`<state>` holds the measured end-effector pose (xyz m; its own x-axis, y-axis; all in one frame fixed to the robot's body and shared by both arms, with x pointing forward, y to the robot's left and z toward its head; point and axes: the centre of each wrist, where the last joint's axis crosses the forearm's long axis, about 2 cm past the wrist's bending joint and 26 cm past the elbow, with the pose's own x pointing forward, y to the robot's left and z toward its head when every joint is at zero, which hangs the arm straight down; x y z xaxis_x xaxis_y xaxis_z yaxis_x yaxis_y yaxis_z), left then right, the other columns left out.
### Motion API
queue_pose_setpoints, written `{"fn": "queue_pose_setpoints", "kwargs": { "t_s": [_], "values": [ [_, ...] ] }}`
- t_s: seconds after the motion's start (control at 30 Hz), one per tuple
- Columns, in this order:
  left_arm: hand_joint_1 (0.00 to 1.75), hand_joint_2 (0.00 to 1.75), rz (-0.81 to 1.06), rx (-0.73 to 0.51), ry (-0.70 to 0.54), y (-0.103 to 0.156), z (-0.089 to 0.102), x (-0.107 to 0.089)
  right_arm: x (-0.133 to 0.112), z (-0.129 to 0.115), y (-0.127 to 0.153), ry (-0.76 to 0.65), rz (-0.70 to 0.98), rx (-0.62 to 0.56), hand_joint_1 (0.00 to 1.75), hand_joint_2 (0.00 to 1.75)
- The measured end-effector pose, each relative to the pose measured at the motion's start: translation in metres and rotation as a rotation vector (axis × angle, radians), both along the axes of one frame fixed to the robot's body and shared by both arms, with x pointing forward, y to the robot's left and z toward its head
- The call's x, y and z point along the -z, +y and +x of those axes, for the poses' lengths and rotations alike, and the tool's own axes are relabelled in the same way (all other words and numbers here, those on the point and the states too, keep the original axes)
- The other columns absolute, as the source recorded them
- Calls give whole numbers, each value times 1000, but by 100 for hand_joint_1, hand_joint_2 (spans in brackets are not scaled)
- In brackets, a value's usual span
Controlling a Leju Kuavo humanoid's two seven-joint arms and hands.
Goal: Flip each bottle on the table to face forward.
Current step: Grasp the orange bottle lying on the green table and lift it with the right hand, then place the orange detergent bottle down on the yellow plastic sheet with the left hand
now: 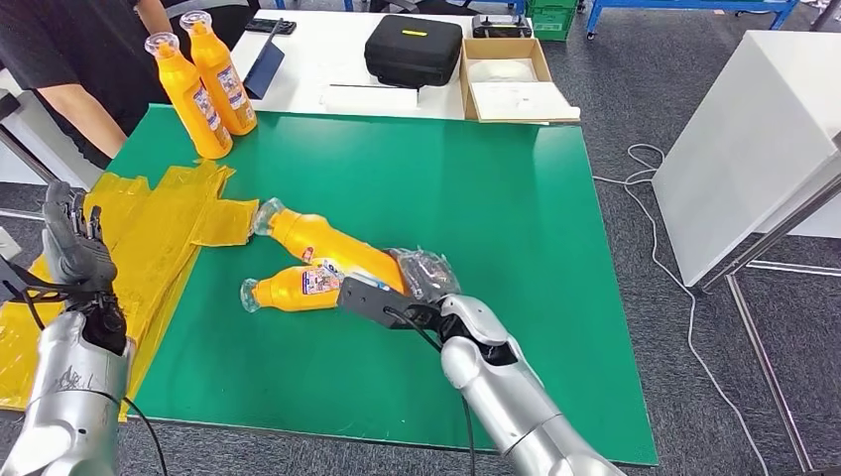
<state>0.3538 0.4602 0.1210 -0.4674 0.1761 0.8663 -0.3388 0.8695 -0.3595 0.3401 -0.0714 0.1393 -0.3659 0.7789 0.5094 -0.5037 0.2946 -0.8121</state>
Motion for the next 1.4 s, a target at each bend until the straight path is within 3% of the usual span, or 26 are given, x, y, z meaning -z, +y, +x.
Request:
{"fn": "queue_pose_setpoints", "kwargs": {
  "t_s": [0.2,0.47,0.7,0.83,1.0,1.4],
  "values": [
    [0,175,0,125,-37,-24,-10,-3,-25,11,-11,-67,88,49,175,175],
    [0,175,-77,458,-113,-103,-26,-12,-73,41,-17,-151,151,118,175,175],
    [0,175,-176,717,-156,-164,-23,-22,-96,52,-1,-191,174,131,175,175],
    [0,175,-222,791,-184,-192,-9,-38,-102,46,22,-175,188,119,175,175],
    [0,175,-234,817,-203,-206,5,-53,-104,34,47,-162,190,94,175,175],
    [0,175,-237,820,-188,-209,8,-52,-104,34,53,-173,152,67,175,175]
  ]
}}
